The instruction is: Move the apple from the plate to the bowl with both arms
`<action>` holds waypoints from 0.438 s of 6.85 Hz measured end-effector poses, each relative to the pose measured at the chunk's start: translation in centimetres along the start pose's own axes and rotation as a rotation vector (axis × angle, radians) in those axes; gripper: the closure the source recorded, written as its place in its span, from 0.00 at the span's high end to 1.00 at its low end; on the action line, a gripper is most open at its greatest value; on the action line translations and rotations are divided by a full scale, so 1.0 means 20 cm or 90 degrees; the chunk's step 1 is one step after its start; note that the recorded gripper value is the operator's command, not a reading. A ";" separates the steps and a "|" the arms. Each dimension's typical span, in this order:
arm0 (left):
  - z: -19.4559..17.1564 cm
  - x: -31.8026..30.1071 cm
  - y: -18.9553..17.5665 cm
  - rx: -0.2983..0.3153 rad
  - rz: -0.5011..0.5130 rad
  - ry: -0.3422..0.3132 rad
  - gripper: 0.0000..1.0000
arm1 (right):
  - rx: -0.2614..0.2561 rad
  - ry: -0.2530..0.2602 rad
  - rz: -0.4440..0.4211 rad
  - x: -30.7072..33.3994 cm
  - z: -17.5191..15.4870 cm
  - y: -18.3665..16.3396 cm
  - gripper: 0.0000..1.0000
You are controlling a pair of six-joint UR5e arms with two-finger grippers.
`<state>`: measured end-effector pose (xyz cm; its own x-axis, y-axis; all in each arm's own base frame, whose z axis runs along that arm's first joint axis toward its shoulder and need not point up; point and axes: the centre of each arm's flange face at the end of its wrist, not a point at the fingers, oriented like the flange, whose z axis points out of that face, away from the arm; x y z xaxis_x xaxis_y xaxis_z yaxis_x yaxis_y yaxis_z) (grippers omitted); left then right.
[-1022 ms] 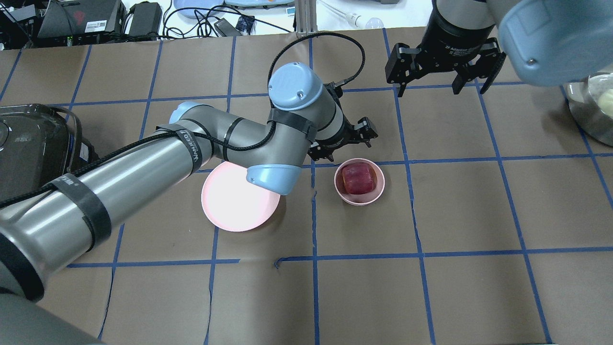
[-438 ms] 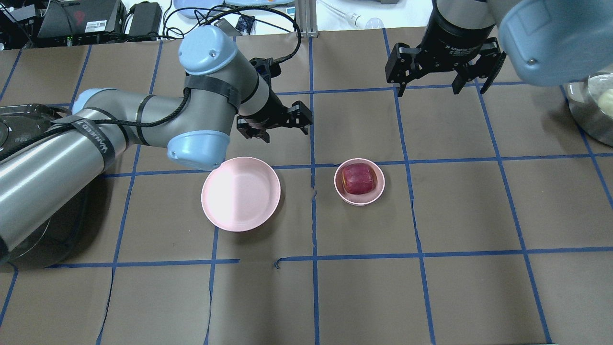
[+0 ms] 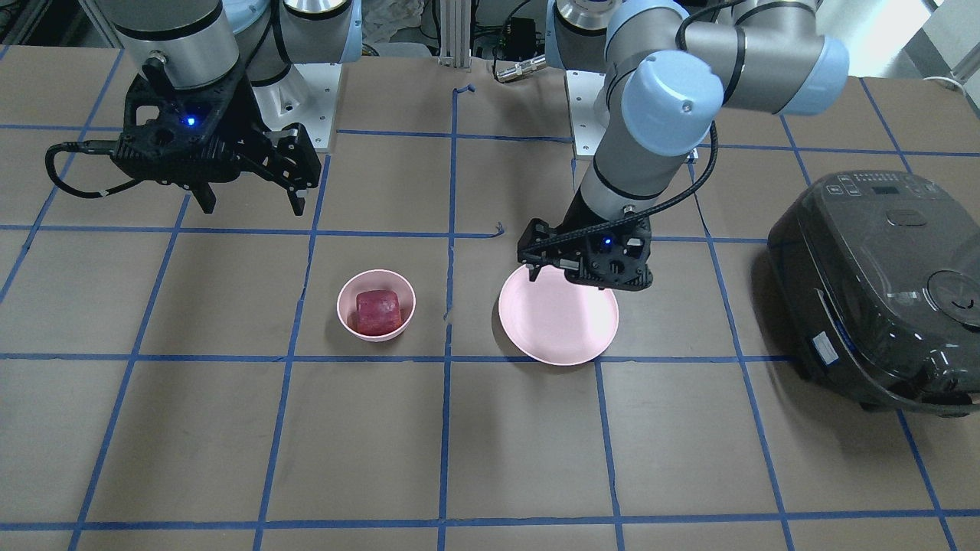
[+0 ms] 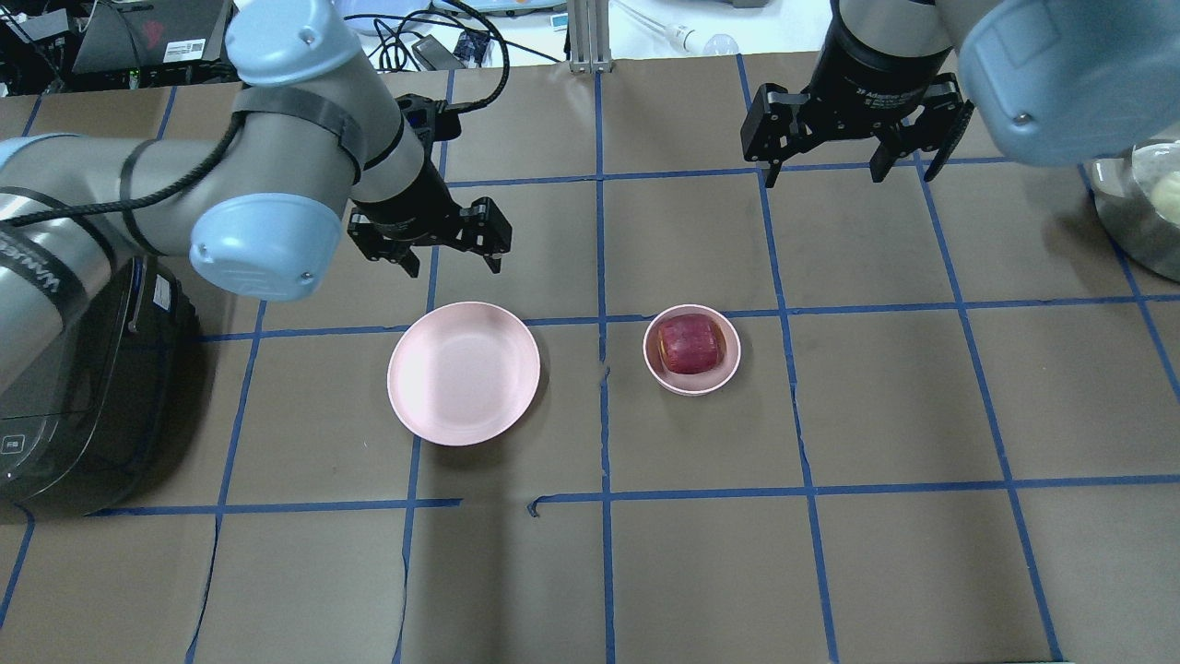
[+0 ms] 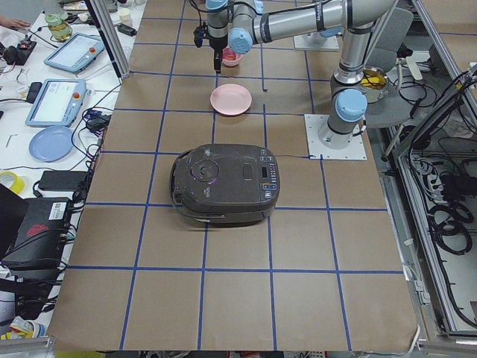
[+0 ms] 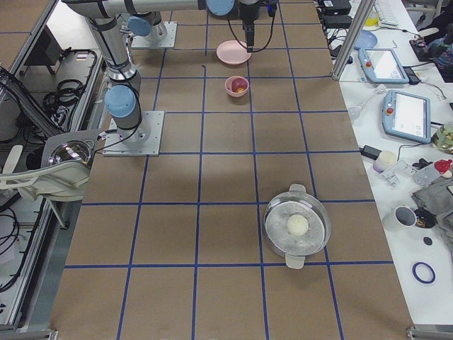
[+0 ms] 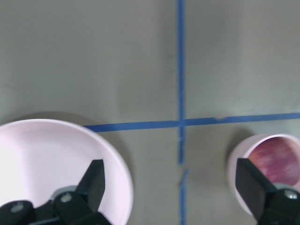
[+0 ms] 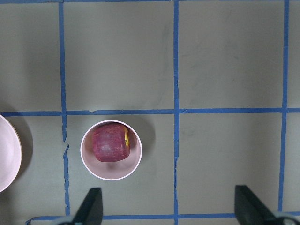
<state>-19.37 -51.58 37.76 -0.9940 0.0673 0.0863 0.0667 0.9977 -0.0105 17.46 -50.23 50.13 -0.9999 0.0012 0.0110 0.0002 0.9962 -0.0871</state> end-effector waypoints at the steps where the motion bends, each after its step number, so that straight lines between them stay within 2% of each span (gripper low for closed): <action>1: -0.17 -0.05 0.05 -0.006 0.014 -0.026 1.00 | 0.000 0.000 0.000 0.00 0.00 0.00 1.00; 3: -0.44 -0.12 0.08 0.005 0.008 -0.040 1.00 | -0.001 -0.001 0.000 0.00 0.00 0.00 1.00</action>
<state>-16.06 -50.16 46.32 -0.9966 0.0792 0.0240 0.0788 0.9967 -0.0194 17.48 -50.22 50.12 -0.9999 0.0010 0.0101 0.0001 0.9963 -0.0862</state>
